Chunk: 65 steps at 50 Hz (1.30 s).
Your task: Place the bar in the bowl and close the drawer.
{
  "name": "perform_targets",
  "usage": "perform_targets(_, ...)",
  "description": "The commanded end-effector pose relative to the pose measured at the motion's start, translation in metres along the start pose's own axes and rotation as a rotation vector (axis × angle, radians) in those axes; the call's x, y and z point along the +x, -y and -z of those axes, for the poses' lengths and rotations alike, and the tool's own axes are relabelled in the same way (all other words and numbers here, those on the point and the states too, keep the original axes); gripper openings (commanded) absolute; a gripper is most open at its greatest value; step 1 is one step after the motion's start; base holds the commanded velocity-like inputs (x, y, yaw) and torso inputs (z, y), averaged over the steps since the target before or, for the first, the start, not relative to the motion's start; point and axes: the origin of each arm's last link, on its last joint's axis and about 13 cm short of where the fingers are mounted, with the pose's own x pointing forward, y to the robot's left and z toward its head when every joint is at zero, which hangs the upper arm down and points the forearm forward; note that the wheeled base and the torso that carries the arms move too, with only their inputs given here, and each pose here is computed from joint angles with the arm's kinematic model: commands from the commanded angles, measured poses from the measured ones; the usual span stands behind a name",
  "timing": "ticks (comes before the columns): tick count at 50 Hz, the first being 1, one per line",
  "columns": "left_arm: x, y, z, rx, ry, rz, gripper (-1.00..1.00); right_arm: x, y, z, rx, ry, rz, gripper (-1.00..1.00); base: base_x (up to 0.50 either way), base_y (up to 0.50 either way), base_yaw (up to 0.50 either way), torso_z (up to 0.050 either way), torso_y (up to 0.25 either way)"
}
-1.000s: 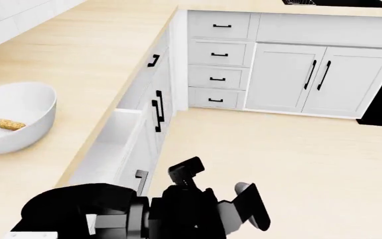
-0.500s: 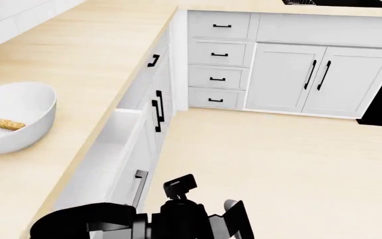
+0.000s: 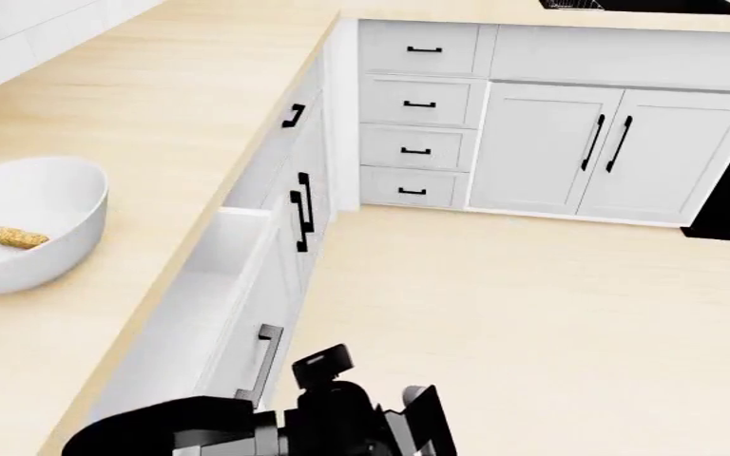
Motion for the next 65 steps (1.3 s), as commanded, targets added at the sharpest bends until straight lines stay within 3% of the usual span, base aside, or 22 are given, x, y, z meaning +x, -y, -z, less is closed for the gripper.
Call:
perform_targets(1, 0.010, 0.003, 0.004, -0.004, -0.053, 0.014, 1.00, 0.000, 0.000, 0.001, 0.000, -0.001, -0.001, 1.00, 0.00, 0.00, 0.00, 0.000, 0.000)
perform_targets(26, 0.039, 0.016, 0.021, 0.013, -0.143, 0.022, 1.00, -0.007, 0.001, 0.006, 0.001, 0.004, -0.016, 1.00, 0.00, 0.00, 0.00, 0.000, 0.000)
perform_targets(48, 0.068, 0.005, 0.031, -0.034, -0.216, 0.025, 1.00, -0.007, 0.003, 0.011, 0.004, 0.003, -0.016, 1.00, 0.00, 0.00, 0.00, 0.000, 0.000)
perform_targets(65, 0.083, 0.003, 0.042, -0.027, -0.233, 0.100, 1.00, -0.005, 0.005, 0.014, 0.006, 0.001, -0.012, 1.00, 0.00, 0.00, 0.00, 0.000, 0.000)
